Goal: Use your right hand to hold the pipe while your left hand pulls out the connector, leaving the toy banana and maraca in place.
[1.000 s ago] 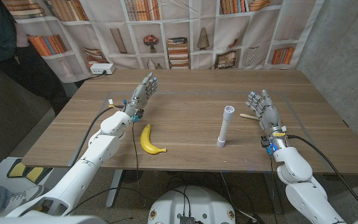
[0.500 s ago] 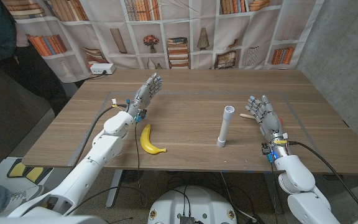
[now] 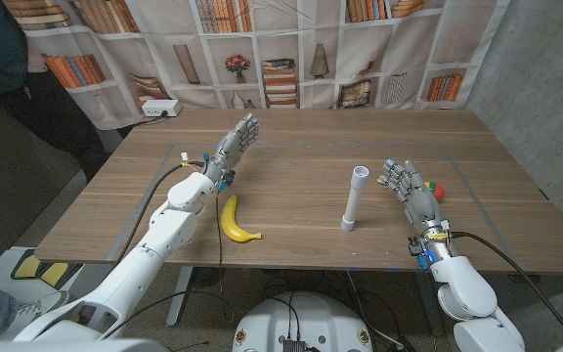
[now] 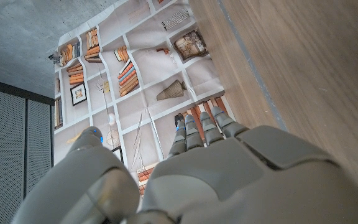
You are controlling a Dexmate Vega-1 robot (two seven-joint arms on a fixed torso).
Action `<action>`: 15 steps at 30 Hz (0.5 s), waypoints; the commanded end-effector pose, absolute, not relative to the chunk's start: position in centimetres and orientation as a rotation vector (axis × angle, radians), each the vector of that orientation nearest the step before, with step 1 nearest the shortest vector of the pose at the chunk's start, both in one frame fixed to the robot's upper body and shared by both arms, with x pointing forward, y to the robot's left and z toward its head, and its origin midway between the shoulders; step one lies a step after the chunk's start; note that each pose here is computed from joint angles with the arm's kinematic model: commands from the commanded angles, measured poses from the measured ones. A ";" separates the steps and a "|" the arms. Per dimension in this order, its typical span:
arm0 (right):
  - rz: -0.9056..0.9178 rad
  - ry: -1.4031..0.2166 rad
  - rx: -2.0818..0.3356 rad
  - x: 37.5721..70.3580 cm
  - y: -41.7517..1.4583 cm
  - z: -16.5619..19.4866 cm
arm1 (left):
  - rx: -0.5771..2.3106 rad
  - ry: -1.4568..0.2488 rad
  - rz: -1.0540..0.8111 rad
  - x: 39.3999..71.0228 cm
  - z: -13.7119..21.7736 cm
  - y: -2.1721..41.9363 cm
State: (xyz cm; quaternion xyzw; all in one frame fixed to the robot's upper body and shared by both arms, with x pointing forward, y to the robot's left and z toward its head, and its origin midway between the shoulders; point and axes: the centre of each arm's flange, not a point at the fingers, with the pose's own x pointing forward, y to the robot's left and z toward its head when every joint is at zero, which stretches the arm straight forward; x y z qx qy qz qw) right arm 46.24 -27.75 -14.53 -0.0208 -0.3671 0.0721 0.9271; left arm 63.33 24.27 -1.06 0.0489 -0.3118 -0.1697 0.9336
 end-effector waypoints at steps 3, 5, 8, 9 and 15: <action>0.146 -0.758 -0.104 44.6 -26.5 -15.8 | 0.094 -0.617 -0.365 63.8 -1.0 23.3; 0.147 -0.756 -0.110 44.5 -26.3 -16.1 | 0.091 -0.611 -0.370 63.9 -1.1 23.2; 0.144 -0.750 -0.110 44.4 -26.1 -16.5 | 0.092 -0.609 -0.372 63.9 -1.1 23.1; 0.143 -0.749 -0.110 44.3 -26.0 -16.6 | 0.092 -0.611 -0.371 63.9 -1.0 23.1; 0.135 -0.748 -0.124 43.9 -25.7 -17.0 | 0.104 -0.626 -0.380 64.0 -0.2 22.9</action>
